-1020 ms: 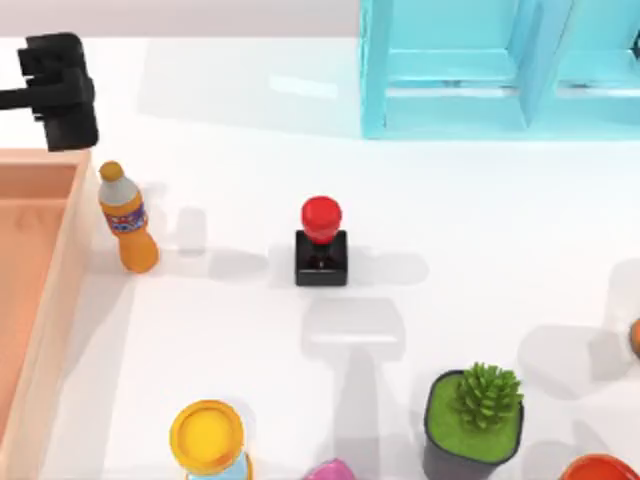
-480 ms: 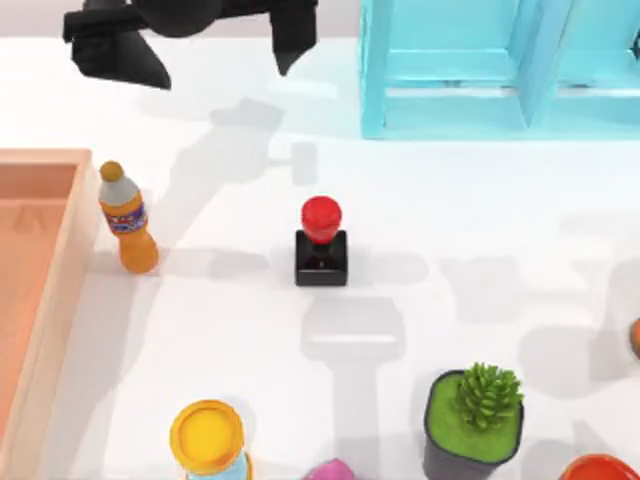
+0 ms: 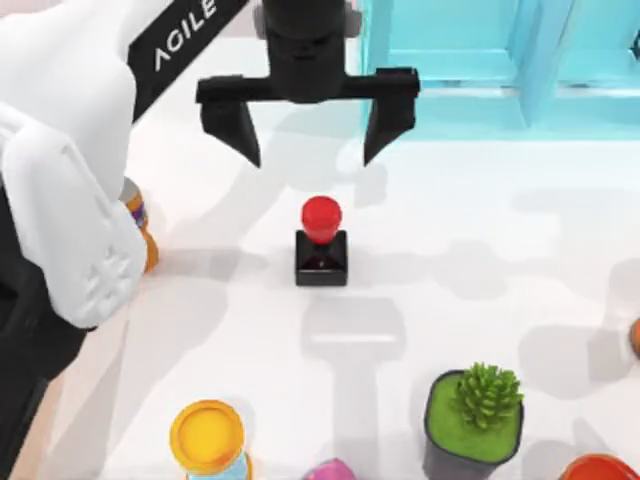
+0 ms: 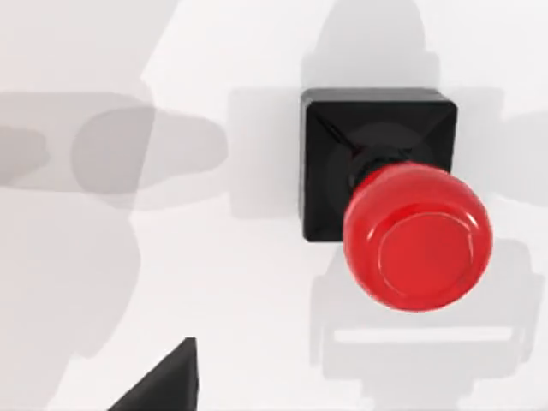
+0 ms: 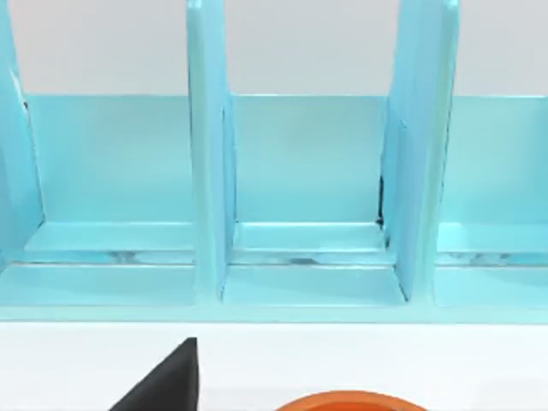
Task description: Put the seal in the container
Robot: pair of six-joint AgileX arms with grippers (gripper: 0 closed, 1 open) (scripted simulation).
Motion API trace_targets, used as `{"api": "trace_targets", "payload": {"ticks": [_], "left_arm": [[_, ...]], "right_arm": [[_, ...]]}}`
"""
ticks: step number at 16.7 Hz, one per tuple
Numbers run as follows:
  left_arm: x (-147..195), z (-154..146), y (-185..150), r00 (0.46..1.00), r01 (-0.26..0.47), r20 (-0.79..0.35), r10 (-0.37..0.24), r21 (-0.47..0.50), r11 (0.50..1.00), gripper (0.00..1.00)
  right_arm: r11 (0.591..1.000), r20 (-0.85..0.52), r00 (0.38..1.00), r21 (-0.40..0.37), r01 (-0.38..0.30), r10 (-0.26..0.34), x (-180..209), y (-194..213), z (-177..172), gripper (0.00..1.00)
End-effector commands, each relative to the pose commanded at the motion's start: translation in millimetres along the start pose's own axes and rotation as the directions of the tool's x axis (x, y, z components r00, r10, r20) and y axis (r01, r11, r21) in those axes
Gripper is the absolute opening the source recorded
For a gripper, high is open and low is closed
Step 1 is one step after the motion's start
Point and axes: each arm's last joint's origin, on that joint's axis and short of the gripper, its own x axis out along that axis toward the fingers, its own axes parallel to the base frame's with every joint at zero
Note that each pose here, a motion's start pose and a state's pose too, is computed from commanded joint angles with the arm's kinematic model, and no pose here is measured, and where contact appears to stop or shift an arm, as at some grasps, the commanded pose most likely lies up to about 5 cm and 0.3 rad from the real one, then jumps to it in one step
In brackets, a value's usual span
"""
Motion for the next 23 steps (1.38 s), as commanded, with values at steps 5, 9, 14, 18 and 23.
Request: {"api": "trace_targets", "payload": {"ticks": [5,9,14,18,23], "left_arm": [[14,0,-10,0.999,-0.024,-0.035,0.024,0.001,1.000,1.00],[15,2,-8,0.999,-0.024,-0.036,0.024,-0.003,1.000,1.00],[38,5,-11,0.999,-0.024,-0.035,0.024,0.001,1.000,1.00],[73,5,-11,0.999,-0.024,-0.035,0.024,0.001,1.000,1.00],[109,-2,-8,0.999,-0.024,-0.036,0.024,0.001,1.000,1.00]], "right_arm": [[1.000,0.000,1.000,0.000,0.000,0.000,0,0,0,1.00],[1.000,0.000,1.000,0.000,0.000,0.000,0,0,0,1.00],[1.000,0.000,1.000,0.000,0.000,0.000,0,0,0,1.00],[1.000,0.000,1.000,0.000,0.000,0.000,0,0,0,1.00],[1.000,0.000,1.000,0.000,0.000,0.000,0,0,0,1.00]]}}
